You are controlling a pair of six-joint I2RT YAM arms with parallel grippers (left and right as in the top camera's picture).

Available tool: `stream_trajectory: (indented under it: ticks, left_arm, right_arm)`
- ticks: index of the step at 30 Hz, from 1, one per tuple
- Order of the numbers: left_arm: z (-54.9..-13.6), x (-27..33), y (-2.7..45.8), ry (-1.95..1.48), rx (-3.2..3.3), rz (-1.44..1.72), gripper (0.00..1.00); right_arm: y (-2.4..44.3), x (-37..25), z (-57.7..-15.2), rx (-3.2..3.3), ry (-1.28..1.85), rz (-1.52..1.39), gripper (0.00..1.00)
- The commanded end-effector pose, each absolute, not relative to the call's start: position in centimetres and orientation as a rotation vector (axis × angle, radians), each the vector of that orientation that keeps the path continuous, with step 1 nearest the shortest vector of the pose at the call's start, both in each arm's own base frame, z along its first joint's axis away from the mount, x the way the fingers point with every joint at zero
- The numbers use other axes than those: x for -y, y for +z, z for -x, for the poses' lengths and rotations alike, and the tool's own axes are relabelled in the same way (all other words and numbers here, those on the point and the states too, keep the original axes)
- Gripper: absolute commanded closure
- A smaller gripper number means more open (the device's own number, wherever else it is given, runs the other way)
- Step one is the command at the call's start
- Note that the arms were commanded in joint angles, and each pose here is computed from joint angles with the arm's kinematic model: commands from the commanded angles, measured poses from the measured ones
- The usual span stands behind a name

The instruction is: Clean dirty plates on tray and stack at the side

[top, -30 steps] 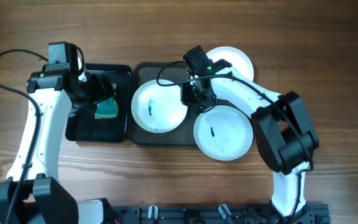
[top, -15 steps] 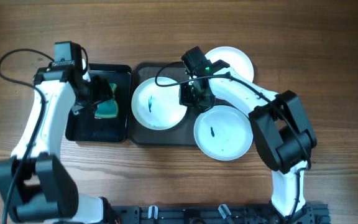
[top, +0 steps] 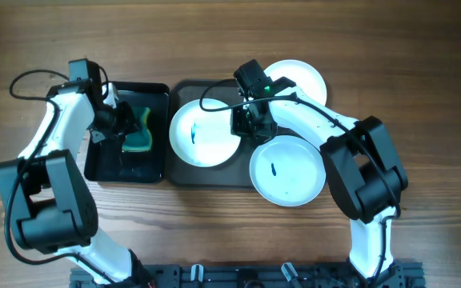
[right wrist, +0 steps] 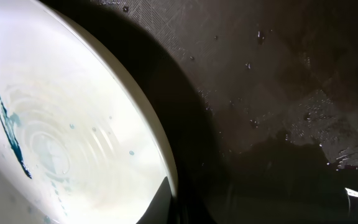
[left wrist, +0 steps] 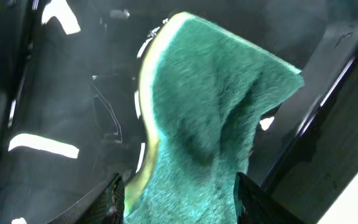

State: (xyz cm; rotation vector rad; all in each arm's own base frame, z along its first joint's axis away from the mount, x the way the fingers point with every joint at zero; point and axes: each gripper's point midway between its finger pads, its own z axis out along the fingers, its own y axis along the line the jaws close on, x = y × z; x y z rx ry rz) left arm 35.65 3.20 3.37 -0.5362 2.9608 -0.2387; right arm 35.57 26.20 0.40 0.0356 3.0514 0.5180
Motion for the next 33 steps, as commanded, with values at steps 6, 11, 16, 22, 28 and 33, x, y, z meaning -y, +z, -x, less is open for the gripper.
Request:
stream_trajectory:
  ticks: [6,11,16,22,28,33]
  left_arm:
    - [-36.6,-1.1,2.7,-0.275,-2.981,0.340,0.54]
    - [-36.9,-1.9,1.7,-0.178,-2.975,0.471,0.66]
    - [-36.8,-2.6,1.6,-0.117,-2.972,0.501,0.68]
    - [-36.7,-2.1,0.7,-0.111,-2.996,0.482,0.74]
    - [-37.1,-1.0,-1.2,-0.112,-3.020,0.442,0.92]
    - [-37.1,-0.6,-1.3,-0.113,-3.023,0.427,0.96]
  right_arm:
    - [-0.6,-26.0,-35.9,-3.056,0.471,-0.059,0.96]
    - [-0.6,-25.9,-35.9,-3.057,0.470,-0.059,0.96]
    - [-0.6,-26.0,-35.9,-3.056,0.471,-0.063,0.96]
    - [-0.6,-26.0,-35.9,-3.056,0.472,-0.063,0.96]
    - [-0.6,-26.0,-35.9,-3.056,0.471,-0.063,0.96]
    - [-0.6,-26.0,-35.9,-3.056,0.471,-0.064,0.96]
